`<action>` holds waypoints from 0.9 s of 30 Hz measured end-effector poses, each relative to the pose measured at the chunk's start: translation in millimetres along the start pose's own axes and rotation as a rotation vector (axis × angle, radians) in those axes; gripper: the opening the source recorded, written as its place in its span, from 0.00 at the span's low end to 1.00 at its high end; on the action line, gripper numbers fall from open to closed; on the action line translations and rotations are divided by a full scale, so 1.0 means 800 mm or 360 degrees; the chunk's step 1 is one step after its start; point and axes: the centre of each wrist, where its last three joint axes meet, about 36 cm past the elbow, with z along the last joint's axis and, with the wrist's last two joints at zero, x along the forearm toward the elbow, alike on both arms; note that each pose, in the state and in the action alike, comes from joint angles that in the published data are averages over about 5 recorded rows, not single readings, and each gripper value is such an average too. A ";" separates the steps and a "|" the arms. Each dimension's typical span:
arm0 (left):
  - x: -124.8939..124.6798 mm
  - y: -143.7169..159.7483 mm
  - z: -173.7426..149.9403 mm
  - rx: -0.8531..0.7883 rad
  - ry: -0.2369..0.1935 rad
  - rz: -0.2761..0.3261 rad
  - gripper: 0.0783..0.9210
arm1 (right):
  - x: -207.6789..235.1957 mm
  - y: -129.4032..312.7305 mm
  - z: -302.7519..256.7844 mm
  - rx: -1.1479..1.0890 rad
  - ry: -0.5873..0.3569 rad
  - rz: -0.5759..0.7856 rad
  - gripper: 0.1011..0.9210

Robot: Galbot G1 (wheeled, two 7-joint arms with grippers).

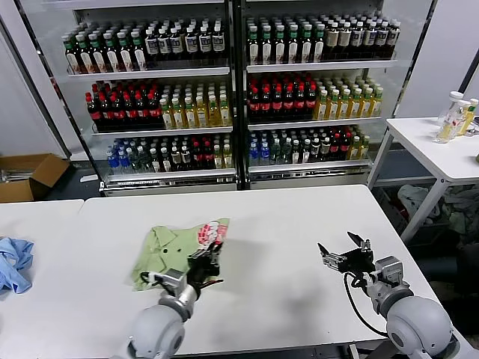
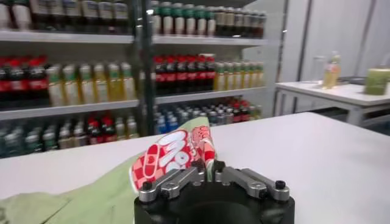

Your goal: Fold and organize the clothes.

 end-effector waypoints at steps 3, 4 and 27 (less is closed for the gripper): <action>-0.012 -0.011 0.007 -0.0005 -0.0010 0.0064 0.25 | 0.001 0.000 -0.002 0.0000 -0.0006 -0.0004 0.88; -0.015 -0.014 0.009 -0.0002 -0.0014 0.0084 0.28 | 0.001 0.000 -0.003 -0.0002 -0.0010 -0.0006 0.88; 0.044 0.044 0.016 0.0307 -0.0260 -0.0076 0.88 | -0.103 0.094 0.004 -0.0426 -0.0034 -0.0253 0.88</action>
